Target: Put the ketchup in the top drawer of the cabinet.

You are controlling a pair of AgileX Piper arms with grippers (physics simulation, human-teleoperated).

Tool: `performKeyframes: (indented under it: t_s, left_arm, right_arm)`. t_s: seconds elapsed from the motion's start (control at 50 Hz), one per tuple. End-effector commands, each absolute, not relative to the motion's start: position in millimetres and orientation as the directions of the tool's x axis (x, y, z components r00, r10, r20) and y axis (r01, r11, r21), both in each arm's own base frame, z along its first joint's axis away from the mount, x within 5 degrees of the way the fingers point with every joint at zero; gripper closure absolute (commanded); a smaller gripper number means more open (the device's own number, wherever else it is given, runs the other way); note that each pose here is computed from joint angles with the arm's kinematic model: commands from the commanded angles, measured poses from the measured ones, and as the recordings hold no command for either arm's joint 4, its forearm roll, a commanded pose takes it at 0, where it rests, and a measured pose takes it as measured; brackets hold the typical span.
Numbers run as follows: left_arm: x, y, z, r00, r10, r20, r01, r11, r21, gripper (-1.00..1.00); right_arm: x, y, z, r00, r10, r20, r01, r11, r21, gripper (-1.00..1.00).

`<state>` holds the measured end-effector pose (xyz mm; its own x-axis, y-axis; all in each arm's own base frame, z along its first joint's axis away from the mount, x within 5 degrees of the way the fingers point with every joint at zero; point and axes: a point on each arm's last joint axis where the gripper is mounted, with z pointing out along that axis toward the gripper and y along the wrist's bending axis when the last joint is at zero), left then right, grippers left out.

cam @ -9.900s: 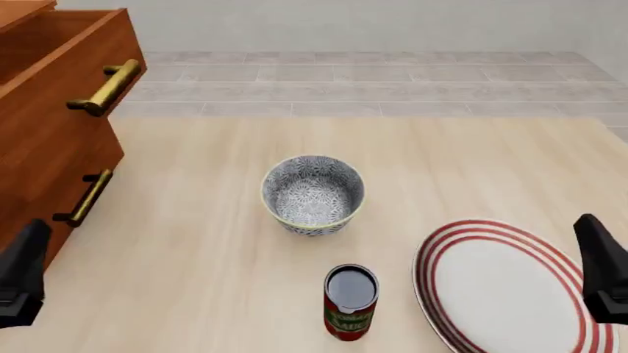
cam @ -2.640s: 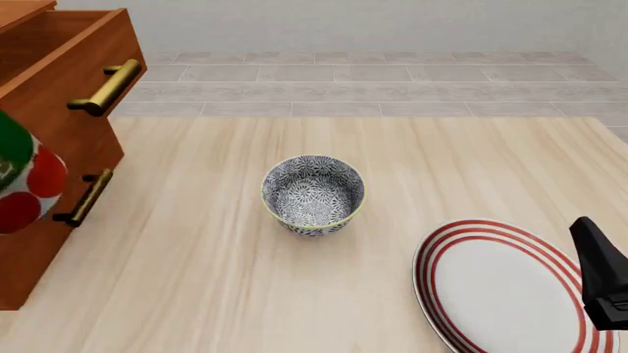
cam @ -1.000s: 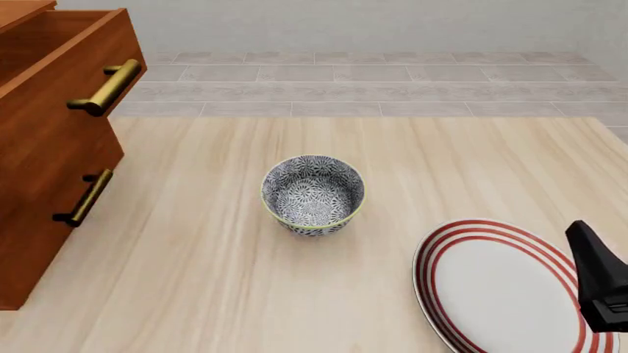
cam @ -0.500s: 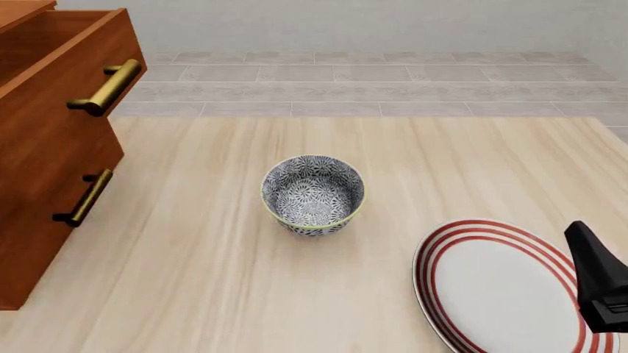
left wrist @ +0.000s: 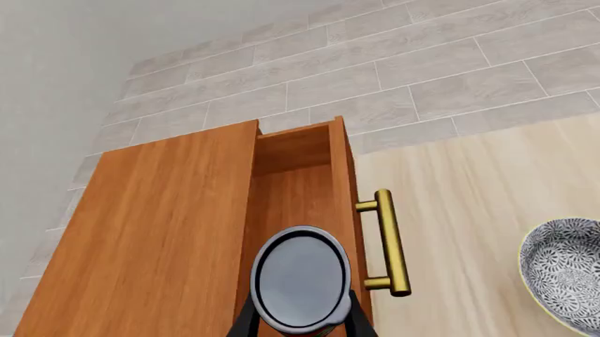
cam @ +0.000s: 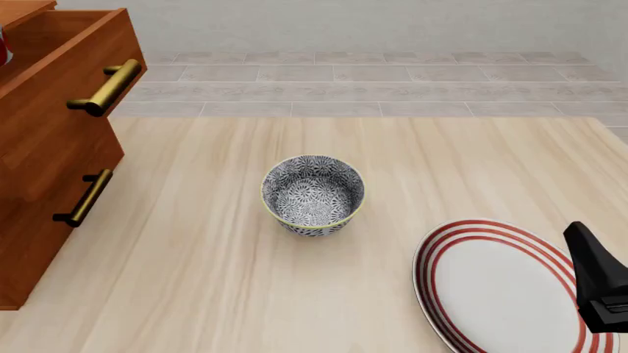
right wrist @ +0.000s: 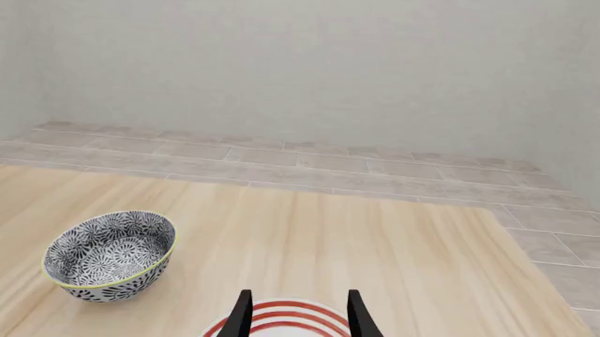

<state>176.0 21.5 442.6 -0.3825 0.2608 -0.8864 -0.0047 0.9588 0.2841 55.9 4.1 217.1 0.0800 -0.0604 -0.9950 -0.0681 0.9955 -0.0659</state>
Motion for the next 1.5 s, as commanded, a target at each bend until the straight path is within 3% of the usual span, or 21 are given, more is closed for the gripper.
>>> performKeyframes:
  t_s: [0.02,0.86,0.88,1.5]
  left_arm:
    - [184.6,27.5,436.8,-0.396,0.281,-0.874,-0.016,0.950,0.312,1.00]
    - [198.2,28.4,414.7,-0.439,0.261,-0.860,-0.001,0.957,0.291,1.00]
    - [198.5,28.4,414.2,-0.441,0.259,-0.859,-0.001,0.957,0.289,-1.00]
    - [176.0,18.1,428.8,-0.402,0.289,-0.869,0.032,0.953,0.302,-1.00]
  right_arm:
    - [55.8,4.1,217.6,0.080,-0.060,-0.995,-0.068,0.996,-0.066,-1.00]
    - [56.8,4.3,216.5,0.075,-0.066,-0.995,-0.070,0.995,-0.071,-1.00]
    - [56.9,4.3,216.8,0.075,-0.066,-0.995,-0.071,0.995,-0.071,-1.00]
    - [57.2,4.6,216.3,0.073,-0.068,-0.995,-0.074,0.995,-0.073,-1.00]
